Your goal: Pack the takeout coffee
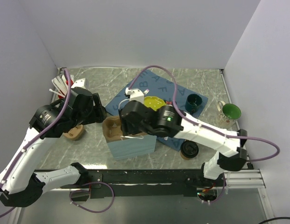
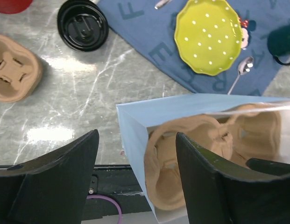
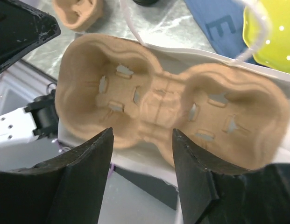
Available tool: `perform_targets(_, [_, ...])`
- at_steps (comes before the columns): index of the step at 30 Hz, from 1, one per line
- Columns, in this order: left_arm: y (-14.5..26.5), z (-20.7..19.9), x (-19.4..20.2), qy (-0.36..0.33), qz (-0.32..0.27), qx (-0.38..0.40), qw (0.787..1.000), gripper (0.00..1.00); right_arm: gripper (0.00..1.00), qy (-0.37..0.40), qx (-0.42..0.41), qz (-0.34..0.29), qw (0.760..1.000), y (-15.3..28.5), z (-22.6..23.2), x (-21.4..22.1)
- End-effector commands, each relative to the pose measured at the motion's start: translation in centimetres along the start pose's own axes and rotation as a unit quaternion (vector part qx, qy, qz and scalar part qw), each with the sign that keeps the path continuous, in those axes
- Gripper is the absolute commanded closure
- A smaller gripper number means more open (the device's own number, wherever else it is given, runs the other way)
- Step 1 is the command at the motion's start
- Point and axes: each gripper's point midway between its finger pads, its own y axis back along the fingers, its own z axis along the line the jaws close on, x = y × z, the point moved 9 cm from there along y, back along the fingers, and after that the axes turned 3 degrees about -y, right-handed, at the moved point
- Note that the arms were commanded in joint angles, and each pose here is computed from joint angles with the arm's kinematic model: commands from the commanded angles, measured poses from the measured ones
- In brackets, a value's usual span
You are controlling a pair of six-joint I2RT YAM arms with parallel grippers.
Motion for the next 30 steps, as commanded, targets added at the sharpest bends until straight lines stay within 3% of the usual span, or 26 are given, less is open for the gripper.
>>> perform_targets(1, [-0.4,0.5,-0.3,0.012,-0.014,-0.026,0.999,0.28,0.37,-0.021,0.045,-0.036,0.998,0.2,0.5,-1.2])
perform_targets(30, [-1.1,2.2,0.2,0.033,-0.012,-0.040,0.999,0.27,0.30,0.029,0.099,-0.007,0.995,-3.1,0.7,0.4])
